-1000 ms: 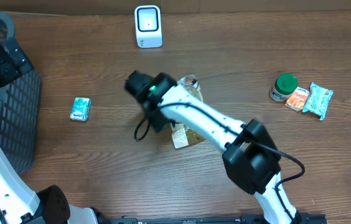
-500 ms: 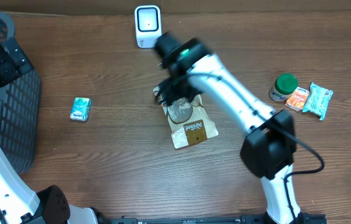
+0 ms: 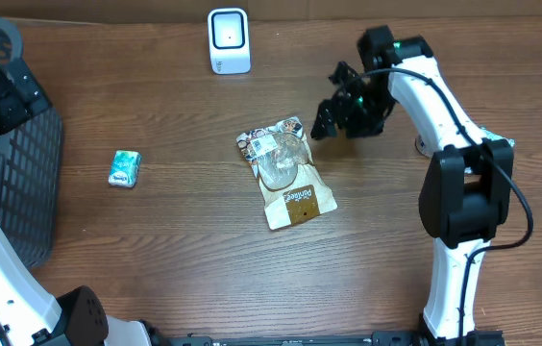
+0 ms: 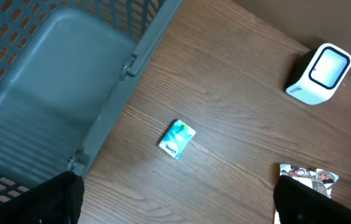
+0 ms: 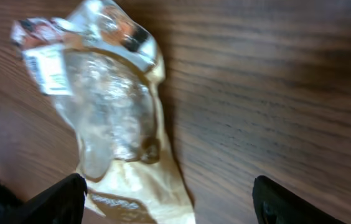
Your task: Scan the item barcode
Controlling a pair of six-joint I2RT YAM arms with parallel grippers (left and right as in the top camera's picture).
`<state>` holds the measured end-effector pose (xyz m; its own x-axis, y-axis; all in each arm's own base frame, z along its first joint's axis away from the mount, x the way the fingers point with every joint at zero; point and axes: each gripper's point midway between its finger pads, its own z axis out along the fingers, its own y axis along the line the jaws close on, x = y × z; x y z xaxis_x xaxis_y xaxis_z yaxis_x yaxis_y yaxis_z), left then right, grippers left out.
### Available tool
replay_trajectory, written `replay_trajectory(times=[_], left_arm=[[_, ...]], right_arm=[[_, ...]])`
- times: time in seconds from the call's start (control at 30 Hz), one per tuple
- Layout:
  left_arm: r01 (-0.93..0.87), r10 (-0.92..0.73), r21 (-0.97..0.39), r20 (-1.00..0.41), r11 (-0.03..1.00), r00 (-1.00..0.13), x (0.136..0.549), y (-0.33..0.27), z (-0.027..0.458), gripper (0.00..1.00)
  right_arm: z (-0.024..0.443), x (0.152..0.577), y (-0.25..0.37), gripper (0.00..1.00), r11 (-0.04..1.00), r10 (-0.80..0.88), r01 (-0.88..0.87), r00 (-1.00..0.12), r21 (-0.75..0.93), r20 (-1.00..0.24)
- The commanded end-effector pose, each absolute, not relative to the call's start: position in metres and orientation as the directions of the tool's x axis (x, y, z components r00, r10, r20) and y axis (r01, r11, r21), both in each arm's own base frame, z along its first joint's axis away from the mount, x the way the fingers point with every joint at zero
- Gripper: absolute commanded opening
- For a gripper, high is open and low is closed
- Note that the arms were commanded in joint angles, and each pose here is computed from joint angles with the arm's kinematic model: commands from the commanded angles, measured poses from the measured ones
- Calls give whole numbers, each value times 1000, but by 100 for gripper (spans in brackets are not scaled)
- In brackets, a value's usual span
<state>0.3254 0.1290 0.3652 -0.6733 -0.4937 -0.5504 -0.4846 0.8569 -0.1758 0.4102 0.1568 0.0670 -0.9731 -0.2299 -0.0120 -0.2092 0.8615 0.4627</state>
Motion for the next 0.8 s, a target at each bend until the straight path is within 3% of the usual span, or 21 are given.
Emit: replay_trajectory(times=[0.0,0.37,0.63,0.67,0.77], left_arm=[[-466,-475,-170,-556,868,-682,327,128,366,100],[-467,-477,-174,-563,867,-675,329,129,367,99],[-412,-527,-328,-536,850,-660,339,105,373,100],[-388,-526,-356,-526,850,-669,342,99,373,93],[-323,-517,-433,-473,841,-713,350,76,365,9]], right_arm=[[52,397,165,82,821,-261,-218,-965,528,8],[29,384,170,82,799,-260,-197,-965,568,31],[29,383,172,81,800,-261,-197,-965,567,34],[29,383,172,81,799,-262,-198,-965,567,33],[29,385,173,81,800,-258,-197,-966,567,28]])
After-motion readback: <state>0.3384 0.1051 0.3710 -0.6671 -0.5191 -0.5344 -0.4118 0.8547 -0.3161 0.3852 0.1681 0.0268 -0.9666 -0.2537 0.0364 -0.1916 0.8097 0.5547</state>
